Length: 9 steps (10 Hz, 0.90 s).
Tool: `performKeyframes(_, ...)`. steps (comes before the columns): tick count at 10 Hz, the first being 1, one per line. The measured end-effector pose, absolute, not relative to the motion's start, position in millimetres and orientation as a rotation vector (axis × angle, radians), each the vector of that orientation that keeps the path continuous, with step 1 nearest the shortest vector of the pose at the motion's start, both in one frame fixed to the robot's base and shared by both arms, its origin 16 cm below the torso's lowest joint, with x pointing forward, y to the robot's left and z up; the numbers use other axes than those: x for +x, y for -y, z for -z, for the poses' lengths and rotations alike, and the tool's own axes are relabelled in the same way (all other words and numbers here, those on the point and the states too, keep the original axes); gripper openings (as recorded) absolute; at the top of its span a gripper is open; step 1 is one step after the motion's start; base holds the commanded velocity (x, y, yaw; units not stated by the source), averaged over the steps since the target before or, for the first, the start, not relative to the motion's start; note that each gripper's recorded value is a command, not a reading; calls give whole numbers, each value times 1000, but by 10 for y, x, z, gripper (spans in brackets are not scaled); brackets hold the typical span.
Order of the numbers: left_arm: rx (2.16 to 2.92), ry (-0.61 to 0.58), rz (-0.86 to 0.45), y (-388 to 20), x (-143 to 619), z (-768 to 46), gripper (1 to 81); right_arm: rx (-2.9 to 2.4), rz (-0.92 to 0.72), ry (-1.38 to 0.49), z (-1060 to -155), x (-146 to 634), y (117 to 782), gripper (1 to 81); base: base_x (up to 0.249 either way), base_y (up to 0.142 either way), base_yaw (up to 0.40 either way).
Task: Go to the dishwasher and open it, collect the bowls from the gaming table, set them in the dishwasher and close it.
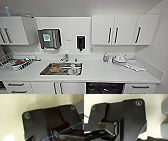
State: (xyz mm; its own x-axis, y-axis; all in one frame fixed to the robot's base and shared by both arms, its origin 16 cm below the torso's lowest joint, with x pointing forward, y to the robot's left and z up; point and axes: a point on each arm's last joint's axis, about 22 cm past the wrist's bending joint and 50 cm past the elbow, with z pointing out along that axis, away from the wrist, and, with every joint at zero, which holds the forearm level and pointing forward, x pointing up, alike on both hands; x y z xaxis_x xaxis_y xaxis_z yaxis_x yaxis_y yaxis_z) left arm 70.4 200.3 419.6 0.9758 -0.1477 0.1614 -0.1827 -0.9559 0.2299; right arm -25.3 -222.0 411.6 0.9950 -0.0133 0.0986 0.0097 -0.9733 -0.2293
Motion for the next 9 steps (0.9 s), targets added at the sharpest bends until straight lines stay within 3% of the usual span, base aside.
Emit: performKeyframes(9,2884,238,-209,-2055,710,-4194,811,-2904,145,-3,-4117,-255,2199,811,0,0,11)
